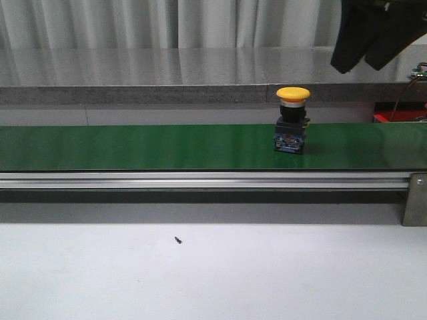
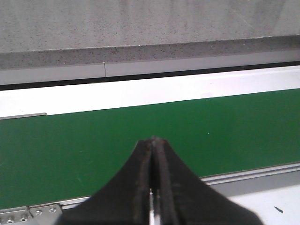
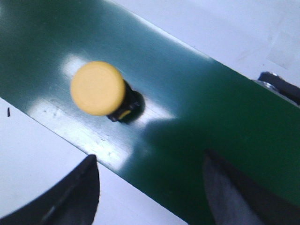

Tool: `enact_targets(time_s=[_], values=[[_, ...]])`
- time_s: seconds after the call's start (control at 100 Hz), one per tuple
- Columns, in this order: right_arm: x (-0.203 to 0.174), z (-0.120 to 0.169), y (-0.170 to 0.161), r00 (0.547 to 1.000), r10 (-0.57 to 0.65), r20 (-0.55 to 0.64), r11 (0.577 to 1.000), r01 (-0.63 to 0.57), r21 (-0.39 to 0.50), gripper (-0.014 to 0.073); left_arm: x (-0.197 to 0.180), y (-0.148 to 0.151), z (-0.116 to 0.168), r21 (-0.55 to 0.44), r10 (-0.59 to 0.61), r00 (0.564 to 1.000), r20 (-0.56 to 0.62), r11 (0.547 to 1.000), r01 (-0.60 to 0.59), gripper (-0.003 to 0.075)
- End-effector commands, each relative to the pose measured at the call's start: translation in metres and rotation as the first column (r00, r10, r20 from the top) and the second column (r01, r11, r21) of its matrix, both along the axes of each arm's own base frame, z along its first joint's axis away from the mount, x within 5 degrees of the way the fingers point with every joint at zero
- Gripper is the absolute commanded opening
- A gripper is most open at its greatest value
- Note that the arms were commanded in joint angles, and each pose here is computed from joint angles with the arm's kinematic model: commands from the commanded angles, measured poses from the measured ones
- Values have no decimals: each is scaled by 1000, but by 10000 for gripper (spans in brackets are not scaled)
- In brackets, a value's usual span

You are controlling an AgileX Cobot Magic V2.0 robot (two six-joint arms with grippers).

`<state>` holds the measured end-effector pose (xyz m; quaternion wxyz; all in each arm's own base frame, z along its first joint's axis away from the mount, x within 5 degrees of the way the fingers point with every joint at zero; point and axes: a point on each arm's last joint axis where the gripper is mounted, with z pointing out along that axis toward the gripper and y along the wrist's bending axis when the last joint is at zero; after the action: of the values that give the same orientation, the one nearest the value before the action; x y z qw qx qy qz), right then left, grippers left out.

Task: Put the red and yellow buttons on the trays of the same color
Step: 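Grasp the second yellow button on the belt with the right gripper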

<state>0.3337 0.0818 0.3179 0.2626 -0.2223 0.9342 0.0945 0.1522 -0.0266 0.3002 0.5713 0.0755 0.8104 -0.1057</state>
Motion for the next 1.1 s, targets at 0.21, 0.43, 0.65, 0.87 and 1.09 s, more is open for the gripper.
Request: enact_targets(time_s=[0.21, 0.43, 0.65, 0.87, 1.09], values=[[2, 24, 14, 984, 27, 174, 1000, -28, 5, 604, 2, 2, 13, -26, 35, 997, 66, 999, -33, -20], [14, 1, 17, 994, 30, 106, 1000, -30, -3, 604, 2, 2, 14, -27, 35, 997, 66, 999, -34, -20], [30, -25, 20, 998, 26, 66, 999, -24, -22, 600, 2, 2, 14, -27, 35, 997, 66, 999, -34, -20], [34, -43, 16, 999, -26, -23, 998, 25, -65, 361, 2, 2, 14, -27, 35, 997, 66, 999, -34, -20], [33, -23, 11, 998, -31, -51, 991, 24, -131, 171, 2, 2, 14, -27, 35, 997, 66, 999, -34, -20]])
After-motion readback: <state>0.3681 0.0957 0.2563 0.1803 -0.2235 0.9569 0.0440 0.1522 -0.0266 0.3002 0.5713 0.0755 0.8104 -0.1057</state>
